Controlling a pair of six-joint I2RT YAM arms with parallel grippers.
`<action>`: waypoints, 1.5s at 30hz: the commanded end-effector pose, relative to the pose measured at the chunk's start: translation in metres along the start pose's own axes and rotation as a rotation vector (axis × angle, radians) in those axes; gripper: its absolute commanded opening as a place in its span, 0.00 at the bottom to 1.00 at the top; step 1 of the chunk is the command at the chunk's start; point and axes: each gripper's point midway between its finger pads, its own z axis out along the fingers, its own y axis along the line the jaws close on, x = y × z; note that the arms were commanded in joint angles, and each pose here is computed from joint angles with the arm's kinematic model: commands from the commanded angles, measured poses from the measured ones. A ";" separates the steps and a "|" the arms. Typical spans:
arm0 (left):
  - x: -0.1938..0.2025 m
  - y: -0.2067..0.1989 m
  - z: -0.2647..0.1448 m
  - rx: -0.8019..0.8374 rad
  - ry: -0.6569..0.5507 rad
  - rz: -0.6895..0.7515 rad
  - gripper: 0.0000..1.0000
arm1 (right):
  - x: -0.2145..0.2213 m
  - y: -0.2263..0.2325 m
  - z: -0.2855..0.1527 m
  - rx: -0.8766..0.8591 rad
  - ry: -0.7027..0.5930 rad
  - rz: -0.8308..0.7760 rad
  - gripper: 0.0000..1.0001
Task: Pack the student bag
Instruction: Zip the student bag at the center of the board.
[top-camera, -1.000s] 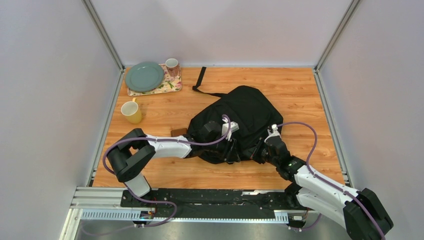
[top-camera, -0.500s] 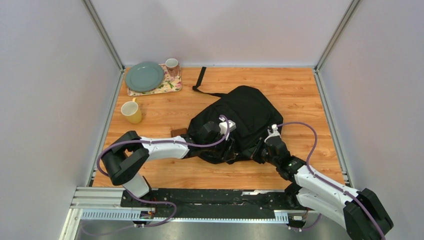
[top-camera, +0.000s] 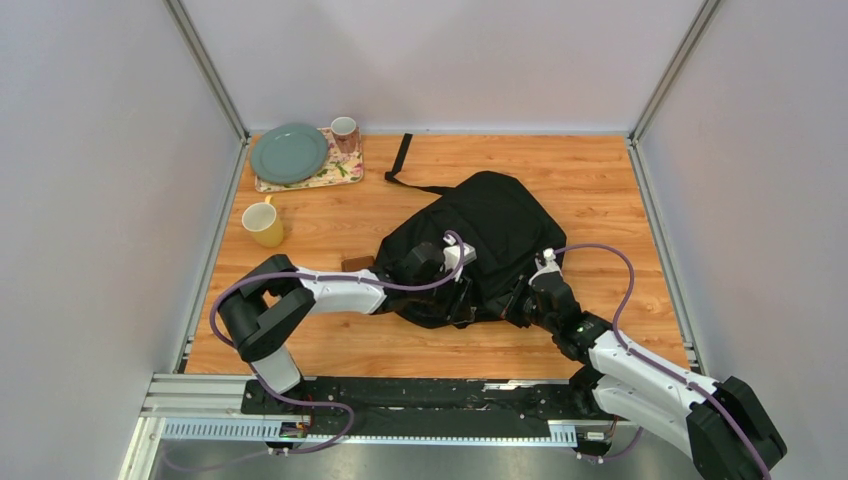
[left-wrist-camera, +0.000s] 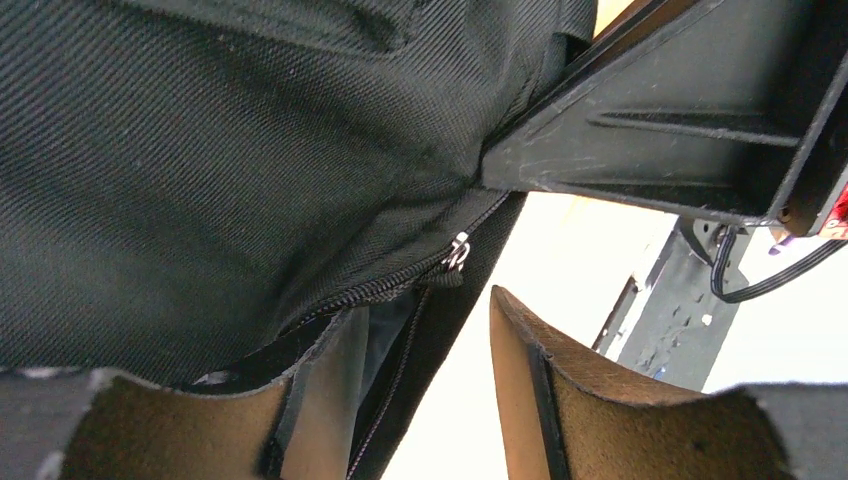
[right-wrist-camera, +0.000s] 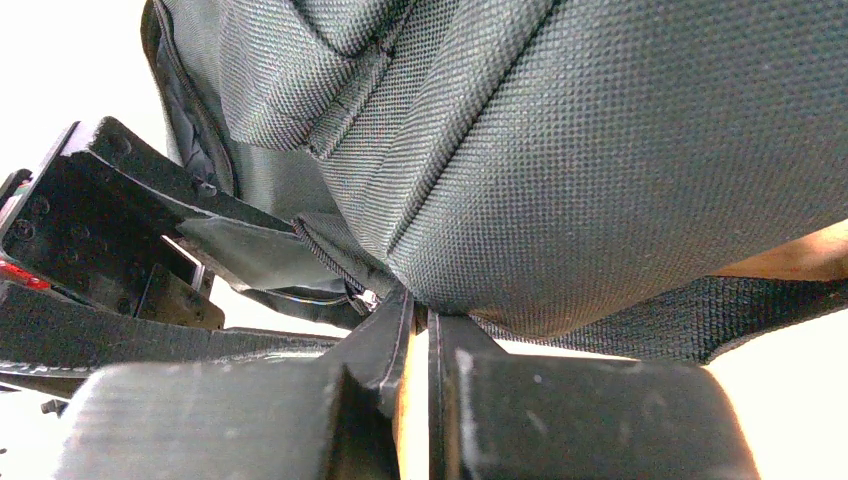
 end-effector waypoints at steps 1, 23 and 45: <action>-0.028 -0.027 0.006 0.124 -0.066 -0.009 0.54 | -0.006 0.026 -0.004 -0.089 -0.002 -0.029 0.04; -0.033 -0.015 0.000 0.067 -0.083 -0.032 0.00 | -0.008 0.021 -0.006 -0.075 -0.018 -0.026 0.04; 0.025 0.028 -0.038 -0.131 0.094 0.071 0.00 | -0.016 -0.007 -0.002 0.088 -0.064 0.002 0.00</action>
